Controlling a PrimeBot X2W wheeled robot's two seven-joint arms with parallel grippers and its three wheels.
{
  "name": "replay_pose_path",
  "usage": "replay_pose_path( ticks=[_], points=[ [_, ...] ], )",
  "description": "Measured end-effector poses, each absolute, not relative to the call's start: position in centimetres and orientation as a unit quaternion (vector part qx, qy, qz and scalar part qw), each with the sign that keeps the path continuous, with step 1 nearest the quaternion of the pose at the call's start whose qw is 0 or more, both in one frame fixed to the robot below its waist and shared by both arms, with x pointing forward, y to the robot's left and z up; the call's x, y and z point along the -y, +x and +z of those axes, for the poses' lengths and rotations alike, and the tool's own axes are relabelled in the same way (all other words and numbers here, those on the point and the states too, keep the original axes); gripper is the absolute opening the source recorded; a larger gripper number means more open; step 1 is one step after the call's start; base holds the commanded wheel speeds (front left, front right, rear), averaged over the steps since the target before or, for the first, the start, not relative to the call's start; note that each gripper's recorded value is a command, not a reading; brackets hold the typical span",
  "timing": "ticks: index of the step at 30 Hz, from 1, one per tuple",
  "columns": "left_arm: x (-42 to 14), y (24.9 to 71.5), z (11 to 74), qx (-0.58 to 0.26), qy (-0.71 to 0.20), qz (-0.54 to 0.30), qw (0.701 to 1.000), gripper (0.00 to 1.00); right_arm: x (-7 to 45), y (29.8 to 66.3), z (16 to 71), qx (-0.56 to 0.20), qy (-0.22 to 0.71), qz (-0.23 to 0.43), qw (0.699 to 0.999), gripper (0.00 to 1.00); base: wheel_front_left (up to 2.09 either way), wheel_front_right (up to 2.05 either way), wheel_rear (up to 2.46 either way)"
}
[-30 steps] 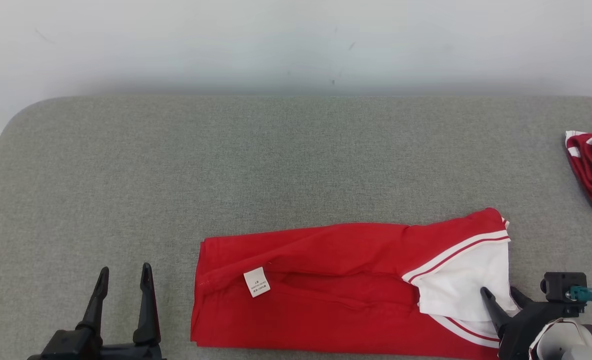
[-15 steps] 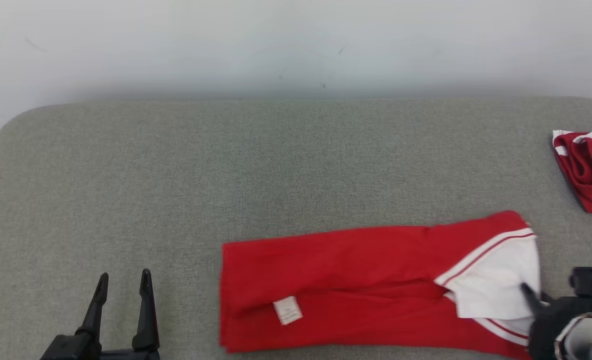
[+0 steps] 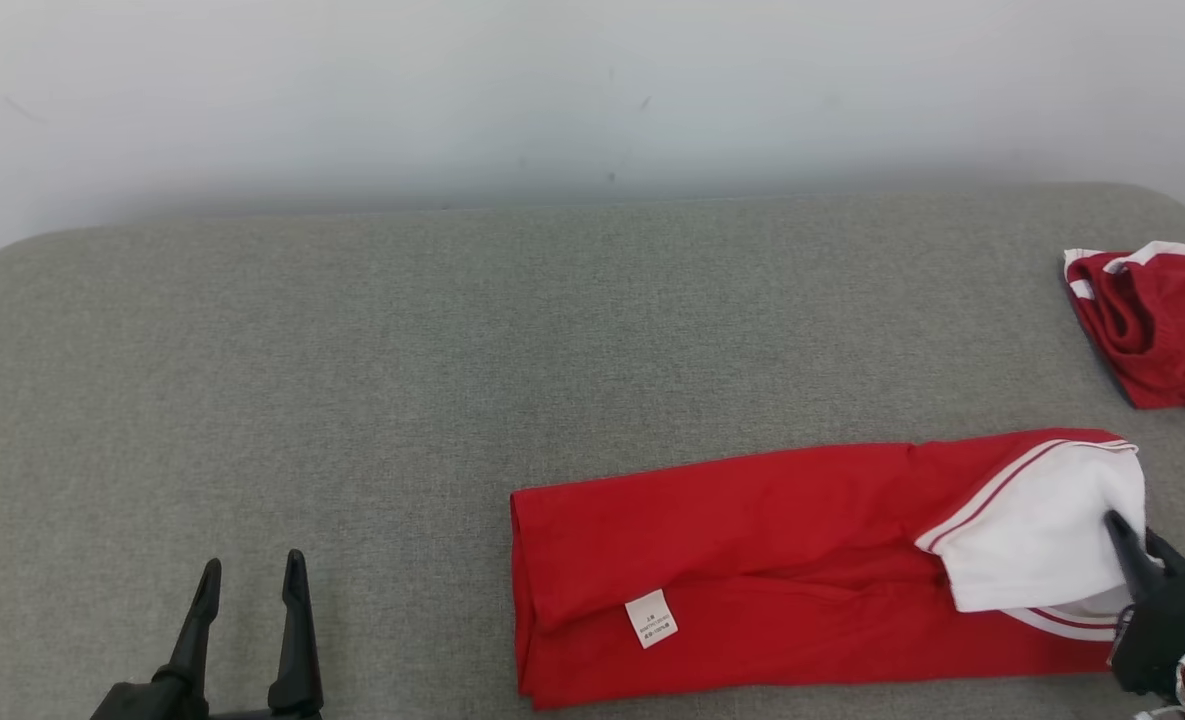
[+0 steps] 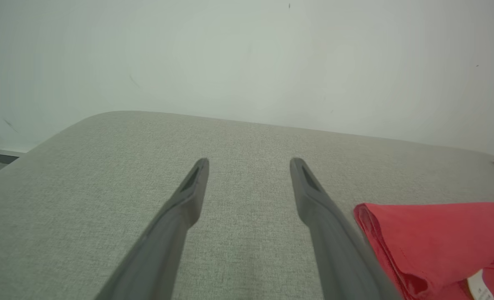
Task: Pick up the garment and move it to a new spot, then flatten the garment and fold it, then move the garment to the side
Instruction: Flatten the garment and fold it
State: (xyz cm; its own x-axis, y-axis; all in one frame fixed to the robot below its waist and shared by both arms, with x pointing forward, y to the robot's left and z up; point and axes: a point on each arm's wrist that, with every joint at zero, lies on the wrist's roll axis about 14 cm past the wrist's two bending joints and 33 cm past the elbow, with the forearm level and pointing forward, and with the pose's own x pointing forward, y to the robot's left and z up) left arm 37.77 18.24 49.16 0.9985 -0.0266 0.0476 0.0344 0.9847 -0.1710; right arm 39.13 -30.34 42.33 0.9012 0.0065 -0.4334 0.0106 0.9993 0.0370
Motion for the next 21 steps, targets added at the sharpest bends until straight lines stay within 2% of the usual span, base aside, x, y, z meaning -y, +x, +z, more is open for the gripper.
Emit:
replay_pose_path(
  ticks=[9, 17, 21],
  points=[
    [-17.4, 38.3, 49.0, 0.02, -0.09, -0.024, 0.996, 1.0, 21.6, 39.5, 45.9, -0.156, 0.058, 0.106, 0.98, 0.0, 0.0, 0.0, 0.0],
    [-17.7, 38.0, 49.0, 0.02, -0.089, -0.019, 0.996, 1.0, 12.0, 38.6, 49.2, -0.125, 0.098, 0.209, 0.965, 0.0, 0.0, 0.0, 0.0],
    [-18.1, 37.9, 49.0, 0.02, -0.089, -0.013, 0.996, 1.0, 9.3, 38.3, 49.8, -0.123, 0.105, 0.237, 0.958, 0.0, 0.0, 0.0, 0.0]
  ],
)
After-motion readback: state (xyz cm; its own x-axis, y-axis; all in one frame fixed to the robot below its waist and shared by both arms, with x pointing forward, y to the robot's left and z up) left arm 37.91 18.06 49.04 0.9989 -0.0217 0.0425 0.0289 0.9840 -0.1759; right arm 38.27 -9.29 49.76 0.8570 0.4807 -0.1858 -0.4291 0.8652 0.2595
